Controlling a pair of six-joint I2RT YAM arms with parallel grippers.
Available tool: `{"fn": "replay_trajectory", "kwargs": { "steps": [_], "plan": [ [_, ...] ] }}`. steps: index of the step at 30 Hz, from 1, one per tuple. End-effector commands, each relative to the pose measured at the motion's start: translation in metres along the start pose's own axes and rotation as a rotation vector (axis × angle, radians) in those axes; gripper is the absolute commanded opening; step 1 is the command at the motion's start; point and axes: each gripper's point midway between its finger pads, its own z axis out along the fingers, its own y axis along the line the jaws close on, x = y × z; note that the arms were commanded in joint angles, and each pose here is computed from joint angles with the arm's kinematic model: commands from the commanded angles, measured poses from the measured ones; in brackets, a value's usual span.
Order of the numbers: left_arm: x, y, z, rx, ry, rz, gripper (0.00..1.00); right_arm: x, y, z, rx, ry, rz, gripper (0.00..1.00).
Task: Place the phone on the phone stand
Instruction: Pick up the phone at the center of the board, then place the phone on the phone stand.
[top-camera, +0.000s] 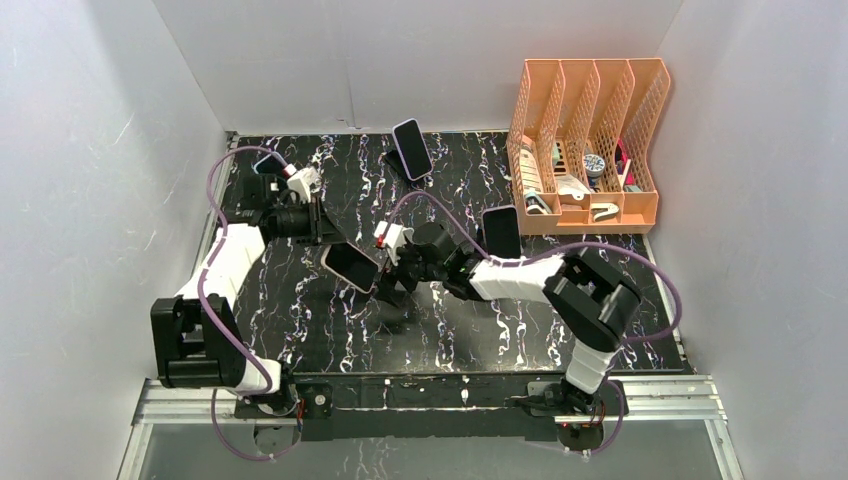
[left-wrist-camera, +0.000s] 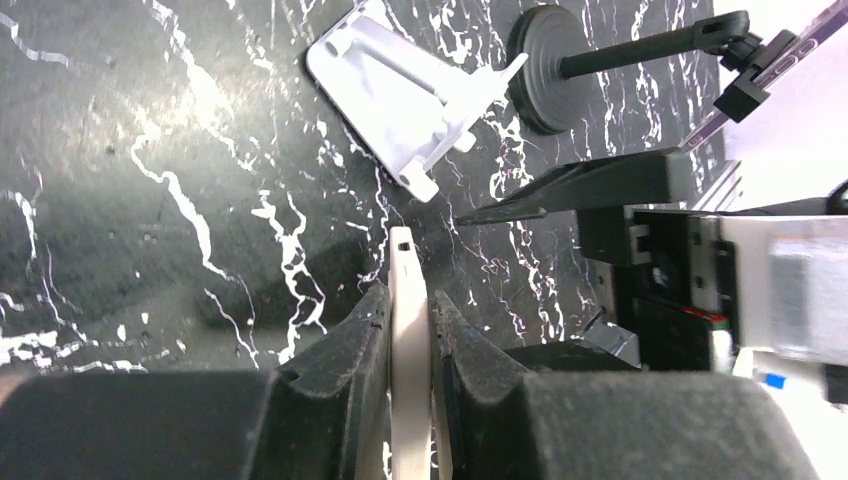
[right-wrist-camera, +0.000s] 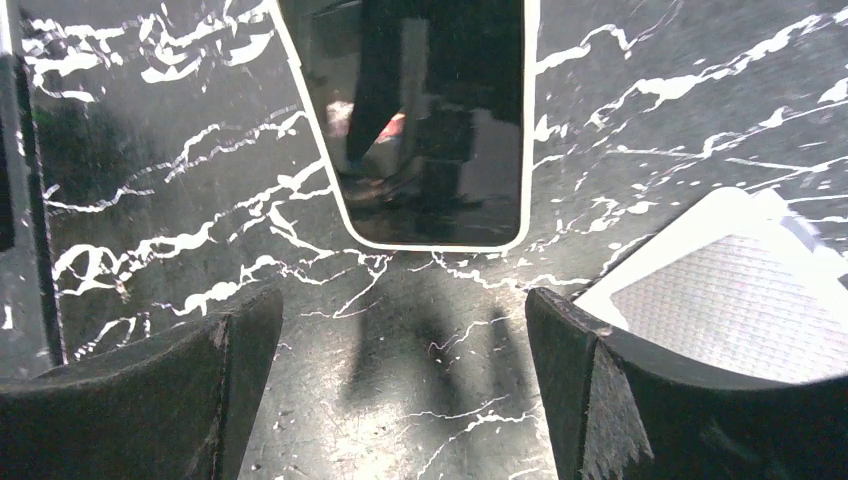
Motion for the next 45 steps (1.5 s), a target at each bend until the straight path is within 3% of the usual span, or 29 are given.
{"fn": "replay_trajectory", "kwargs": {
  "steps": [1, 8, 19, 32, 38, 45],
  "plan": [
    [-0.016, -0.032, -0.002, 0.065, 0.049, 0.194, 0.0, -0.051, -0.011, -0.026, 0.106, -0.161, -0.027, 0.99],
    [-0.05, -0.055, -0.005, -0.008, 0.19, 0.389, 0.0, -0.079, -0.008, -0.081, 0.197, -0.259, -0.042, 0.99],
    [-0.102, -0.101, 0.002, 0.002, 0.211, 0.57, 0.0, -0.09, -0.006, -0.142, 0.309, -0.348, -0.055, 0.99],
    [-0.086, -0.147, 0.044, 0.109, 0.339, 0.735, 0.0, -0.087, -0.009, -0.157, 0.355, -0.363, -0.053, 0.99],
    [-0.07, -0.145, 0.049, 0.183, 0.414, 0.853, 0.0, -0.082, -0.007, -0.154, 0.338, -0.338, -0.057, 0.99],
    [-0.069, -0.14, 0.07, 0.243, 0.45, 0.867, 0.0, -0.075, -0.007, -0.149, 0.33, -0.301, -0.059, 0.99]
  ]
}}
